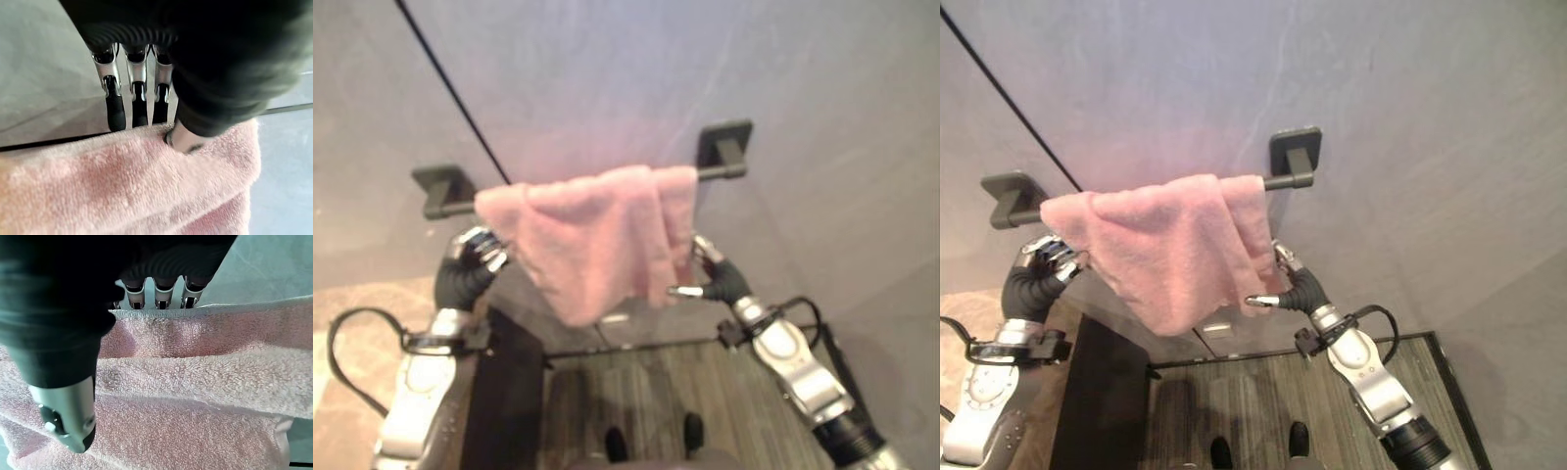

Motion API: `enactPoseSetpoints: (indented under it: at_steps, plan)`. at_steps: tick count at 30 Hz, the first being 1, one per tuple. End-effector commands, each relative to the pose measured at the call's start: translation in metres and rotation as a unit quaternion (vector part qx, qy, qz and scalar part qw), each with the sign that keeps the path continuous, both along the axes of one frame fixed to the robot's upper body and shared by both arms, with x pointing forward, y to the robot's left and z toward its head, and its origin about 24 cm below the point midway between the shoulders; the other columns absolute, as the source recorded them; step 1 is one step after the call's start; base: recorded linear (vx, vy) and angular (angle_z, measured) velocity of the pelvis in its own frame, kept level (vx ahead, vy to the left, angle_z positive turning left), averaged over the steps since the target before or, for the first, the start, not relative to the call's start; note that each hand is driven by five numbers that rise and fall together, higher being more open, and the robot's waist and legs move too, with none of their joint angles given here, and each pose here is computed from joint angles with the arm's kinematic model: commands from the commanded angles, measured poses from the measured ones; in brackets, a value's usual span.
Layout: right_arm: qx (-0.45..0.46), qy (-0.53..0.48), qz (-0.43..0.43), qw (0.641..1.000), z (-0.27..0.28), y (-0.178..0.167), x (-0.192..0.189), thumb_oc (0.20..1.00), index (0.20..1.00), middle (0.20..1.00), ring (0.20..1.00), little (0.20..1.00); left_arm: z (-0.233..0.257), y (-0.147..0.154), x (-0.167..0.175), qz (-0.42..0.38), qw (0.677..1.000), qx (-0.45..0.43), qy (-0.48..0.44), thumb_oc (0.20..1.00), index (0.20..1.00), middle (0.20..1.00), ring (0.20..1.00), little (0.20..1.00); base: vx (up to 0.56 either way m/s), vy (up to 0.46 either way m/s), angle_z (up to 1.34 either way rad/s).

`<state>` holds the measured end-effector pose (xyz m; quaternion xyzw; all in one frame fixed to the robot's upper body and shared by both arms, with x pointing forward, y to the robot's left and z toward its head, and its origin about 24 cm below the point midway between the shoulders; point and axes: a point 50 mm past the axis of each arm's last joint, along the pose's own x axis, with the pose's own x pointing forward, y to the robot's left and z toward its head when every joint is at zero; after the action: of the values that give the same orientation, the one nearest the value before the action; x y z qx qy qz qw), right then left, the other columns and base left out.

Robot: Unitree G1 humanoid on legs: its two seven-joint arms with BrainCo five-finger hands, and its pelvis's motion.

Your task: Put brush and paste in cup on sink, flatten towel.

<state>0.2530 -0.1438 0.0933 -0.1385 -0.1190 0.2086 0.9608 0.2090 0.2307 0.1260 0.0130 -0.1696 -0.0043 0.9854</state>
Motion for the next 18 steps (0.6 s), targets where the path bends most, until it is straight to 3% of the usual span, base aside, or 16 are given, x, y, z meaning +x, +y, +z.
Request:
enactPoseSetpoints:
  at_steps: [1, 11, 13, 18]
  plan:
    - [0.022, -0.037, 0.019, 0.999, 0.015, 0.007, 0.0, 1.0, 1.0, 1.0, 1.0, 1.0, 0.027, -0.003, 0.002, -0.018, 0.997, 0.022, -0.07, 0.2, 0.2, 0.2, 0.2, 0.2, 0.0, 0.0, 0.0]
    - [0.018, -0.032, 0.017, 0.999, 0.012, 0.006, 0.002, 1.0, 1.0, 1.0, 1.0, 1.0, 0.036, 0.011, 0.002, 0.029, 0.994, 0.048, -0.091, 0.2, 0.2, 0.2, 0.2, 0.2, 0.0, 0.0, 0.0]
    - [0.015, -0.03, 0.019, 0.999, 0.011, 0.005, 0.002, 1.0, 1.0, 1.0, 1.0, 1.0, 0.044, 0.016, 0.002, 0.047, 0.988, 0.106, -0.104, 0.2, 0.2, 0.2, 0.2, 0.2, 0.0, 0.0, 0.0]
    - [0.013, -0.027, 0.016, 0.999, 0.01, 0.003, 0.001, 1.0, 1.0, 1.0, 1.0, 1.0, 0.04, 0.017, 0.001, 0.05, 0.991, 0.082, -0.097, 0.2, 0.2, 0.2, 0.2, 0.2, 0.0, 0.0, 0.0]
